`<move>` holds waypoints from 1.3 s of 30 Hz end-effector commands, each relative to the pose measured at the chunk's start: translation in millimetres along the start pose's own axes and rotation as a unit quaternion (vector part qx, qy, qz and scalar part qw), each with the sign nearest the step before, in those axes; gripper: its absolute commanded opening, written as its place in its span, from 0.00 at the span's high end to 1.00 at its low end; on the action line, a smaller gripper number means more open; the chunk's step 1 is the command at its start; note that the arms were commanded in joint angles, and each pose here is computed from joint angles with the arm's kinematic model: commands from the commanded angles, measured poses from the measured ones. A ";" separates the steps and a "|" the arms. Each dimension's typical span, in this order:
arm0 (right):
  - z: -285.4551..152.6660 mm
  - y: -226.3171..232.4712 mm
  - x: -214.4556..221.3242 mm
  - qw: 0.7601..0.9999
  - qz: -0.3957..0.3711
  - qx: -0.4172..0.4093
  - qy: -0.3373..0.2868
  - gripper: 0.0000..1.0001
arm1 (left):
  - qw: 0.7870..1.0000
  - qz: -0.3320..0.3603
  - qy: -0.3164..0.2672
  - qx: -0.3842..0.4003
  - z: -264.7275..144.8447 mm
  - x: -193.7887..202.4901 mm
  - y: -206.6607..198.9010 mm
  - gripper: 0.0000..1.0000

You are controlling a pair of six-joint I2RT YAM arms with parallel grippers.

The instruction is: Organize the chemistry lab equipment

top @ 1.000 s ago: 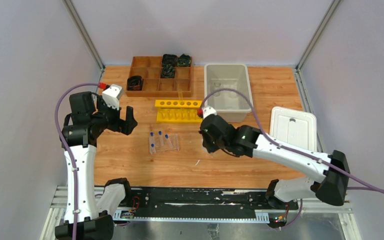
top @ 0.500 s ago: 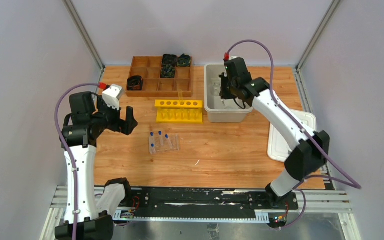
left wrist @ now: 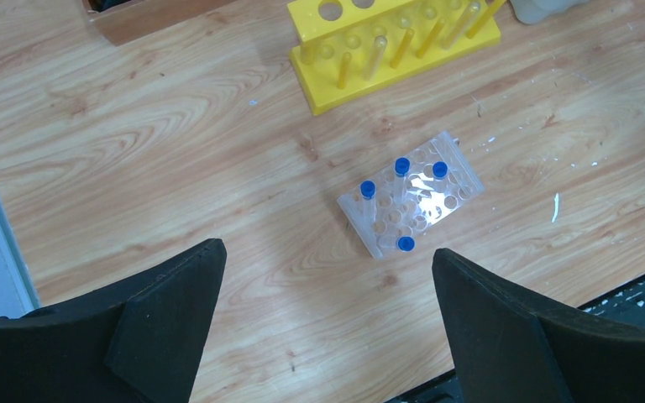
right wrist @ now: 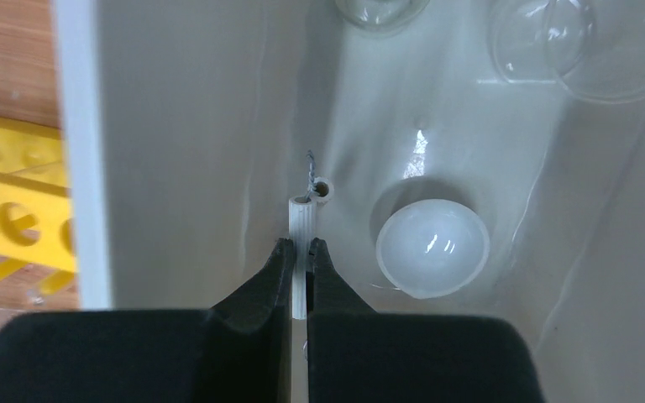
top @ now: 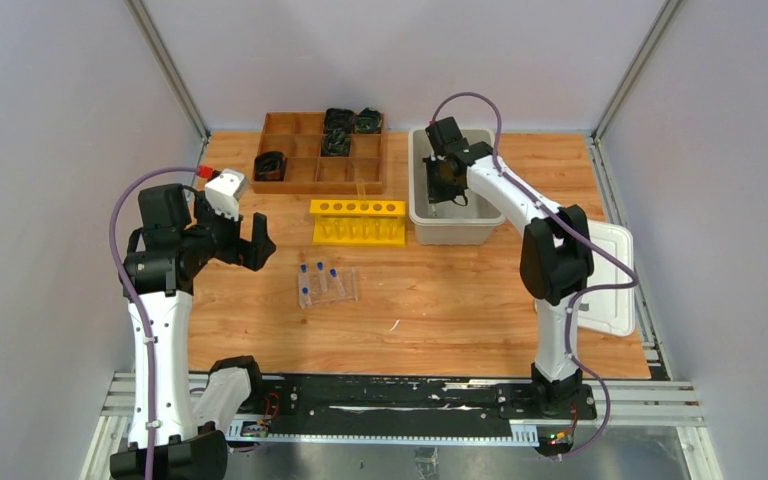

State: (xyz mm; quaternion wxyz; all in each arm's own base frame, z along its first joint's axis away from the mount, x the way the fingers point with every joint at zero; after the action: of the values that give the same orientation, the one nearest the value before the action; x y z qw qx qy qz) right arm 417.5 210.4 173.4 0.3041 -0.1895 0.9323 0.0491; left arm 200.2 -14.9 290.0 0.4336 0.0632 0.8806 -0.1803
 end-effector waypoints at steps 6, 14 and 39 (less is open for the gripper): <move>20.7 0.1 15.4 0.999 0.009 -0.009 0.038 1.00 | 1.000 0.015 -0.004 0.002 -0.5 -0.6 0.0 0.00; 31.9 5.0 34.6 0.997 0.028 -0.020 0.063 0.99 | 1.000 0.017 -0.006 0.002 -1.4 -1.9 -0.3 0.00; -151.9 -174.9 97.2 0.929 0.234 0.278 -0.068 0.06 | 1.000 0.015 -0.001 -0.005 -2.0 -9.6 2.0 0.00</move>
State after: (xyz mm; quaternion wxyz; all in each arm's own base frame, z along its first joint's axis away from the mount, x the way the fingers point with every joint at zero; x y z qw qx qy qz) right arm 346.0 36.3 293.9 0.4598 0.0543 0.8844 -0.0591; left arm 203.2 -11.6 289.2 0.4269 0.0639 0.8857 -0.1707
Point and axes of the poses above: each gripper's point midway between its finger pads, its own z axis out along the fingers, its own y axis along the line the jaws close on, x = y × z, the point moved 5 cm from there along -z, back along the fingers, and after that the axes turned 15 degrees about -z, right-handed, at the moved point
